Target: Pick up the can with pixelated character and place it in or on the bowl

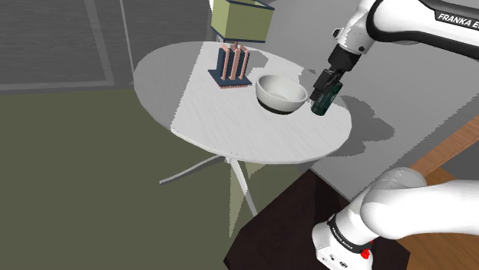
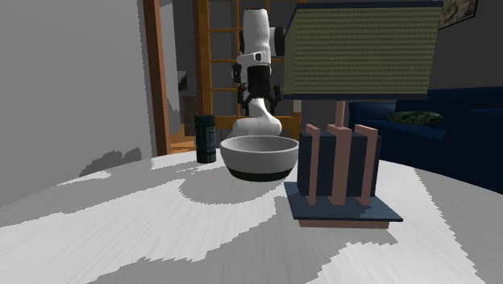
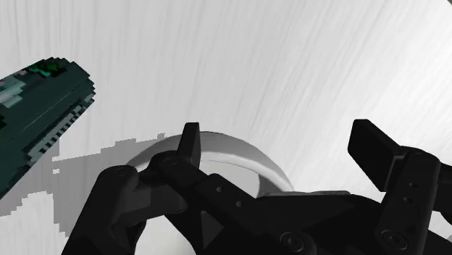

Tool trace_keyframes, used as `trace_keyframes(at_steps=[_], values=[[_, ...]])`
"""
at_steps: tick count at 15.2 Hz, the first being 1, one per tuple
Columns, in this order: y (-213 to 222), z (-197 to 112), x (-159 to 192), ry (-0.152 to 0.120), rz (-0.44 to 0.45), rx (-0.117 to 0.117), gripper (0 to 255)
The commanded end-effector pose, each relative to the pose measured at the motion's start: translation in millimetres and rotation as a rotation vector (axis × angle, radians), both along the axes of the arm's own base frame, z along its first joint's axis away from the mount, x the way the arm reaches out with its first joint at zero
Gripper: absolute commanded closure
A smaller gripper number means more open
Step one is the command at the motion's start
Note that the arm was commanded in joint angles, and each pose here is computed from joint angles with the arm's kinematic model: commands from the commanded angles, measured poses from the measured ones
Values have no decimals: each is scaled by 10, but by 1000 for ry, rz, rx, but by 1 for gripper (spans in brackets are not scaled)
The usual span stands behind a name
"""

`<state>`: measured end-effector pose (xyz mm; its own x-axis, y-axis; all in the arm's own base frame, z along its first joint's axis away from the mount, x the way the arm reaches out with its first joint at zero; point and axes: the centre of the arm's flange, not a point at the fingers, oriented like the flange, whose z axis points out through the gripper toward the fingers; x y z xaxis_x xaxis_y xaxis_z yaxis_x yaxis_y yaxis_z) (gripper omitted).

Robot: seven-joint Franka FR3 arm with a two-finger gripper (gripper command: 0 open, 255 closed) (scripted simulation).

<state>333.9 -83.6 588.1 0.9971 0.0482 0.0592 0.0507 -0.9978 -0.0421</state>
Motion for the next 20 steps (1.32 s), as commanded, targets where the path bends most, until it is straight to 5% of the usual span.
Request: trace_keyframes(at_steps=[1,14,20], values=[[-257,22,20,-11,-1,-8,0],[-1832,266,111,-82,-17,-52,0],[-1834,-48,155,-82,-17,-52,0]])
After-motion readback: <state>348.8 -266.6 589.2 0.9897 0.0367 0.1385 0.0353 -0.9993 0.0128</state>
